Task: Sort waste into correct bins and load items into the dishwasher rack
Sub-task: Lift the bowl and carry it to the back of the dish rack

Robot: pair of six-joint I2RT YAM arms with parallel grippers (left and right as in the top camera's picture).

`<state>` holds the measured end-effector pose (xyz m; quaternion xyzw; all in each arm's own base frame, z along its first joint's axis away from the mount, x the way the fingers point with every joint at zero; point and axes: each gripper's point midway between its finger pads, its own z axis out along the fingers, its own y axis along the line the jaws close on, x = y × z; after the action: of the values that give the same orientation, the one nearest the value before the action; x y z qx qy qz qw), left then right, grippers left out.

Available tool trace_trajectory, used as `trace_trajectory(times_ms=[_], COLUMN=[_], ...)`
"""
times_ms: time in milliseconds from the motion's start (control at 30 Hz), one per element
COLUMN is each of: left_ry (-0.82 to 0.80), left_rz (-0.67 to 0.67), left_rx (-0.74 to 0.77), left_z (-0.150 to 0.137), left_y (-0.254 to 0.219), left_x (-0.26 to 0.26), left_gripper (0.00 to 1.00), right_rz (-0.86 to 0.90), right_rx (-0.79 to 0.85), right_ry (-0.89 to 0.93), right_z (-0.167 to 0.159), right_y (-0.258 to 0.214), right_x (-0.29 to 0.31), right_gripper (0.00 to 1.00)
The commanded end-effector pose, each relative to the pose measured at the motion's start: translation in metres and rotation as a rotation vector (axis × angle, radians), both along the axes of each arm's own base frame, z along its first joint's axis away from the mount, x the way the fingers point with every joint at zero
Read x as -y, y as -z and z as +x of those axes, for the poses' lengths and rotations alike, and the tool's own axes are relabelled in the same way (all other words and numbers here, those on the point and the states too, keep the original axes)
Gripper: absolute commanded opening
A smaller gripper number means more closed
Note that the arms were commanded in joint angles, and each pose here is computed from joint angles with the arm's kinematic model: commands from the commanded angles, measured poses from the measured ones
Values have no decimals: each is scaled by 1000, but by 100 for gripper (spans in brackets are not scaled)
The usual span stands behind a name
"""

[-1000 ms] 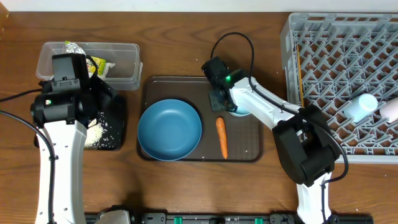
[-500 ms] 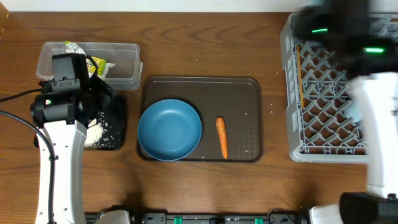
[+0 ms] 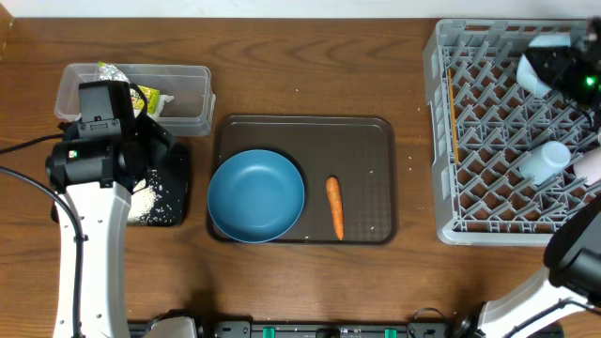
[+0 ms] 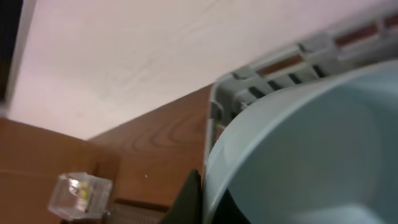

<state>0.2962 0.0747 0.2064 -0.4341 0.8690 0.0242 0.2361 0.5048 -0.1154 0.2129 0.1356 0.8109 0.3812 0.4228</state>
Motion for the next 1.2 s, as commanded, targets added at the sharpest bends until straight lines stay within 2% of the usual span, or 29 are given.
trace_trajectory(times_ms=[0,100,200,600,1033,1167], left_ry=[3,3,3,3,3,3], left_rz=[7,7,7,7,7,7], left_rx=[-1,-1,-1,-1,-1,-1], left_z=[0,0,0,0,0,0], left_y=[-2,-2,-2,-2,-2,-2], left_x=[-1,-1,-1,-1,-1,-1], left_gripper=[98,98,98,98,98,98], right_rz=[115,150,154,59,68,68], right_rx=[38,95,88,170,157,156], right_ry=[-106,-172,-161,-152,-136,-132], right_z=[-4,-5,-3,12,21,20], right_y=[4,3,9,21,48,49], right_x=[-9,-10,-5,6,12,14], right_gripper=[1,1,1,1,2,5])
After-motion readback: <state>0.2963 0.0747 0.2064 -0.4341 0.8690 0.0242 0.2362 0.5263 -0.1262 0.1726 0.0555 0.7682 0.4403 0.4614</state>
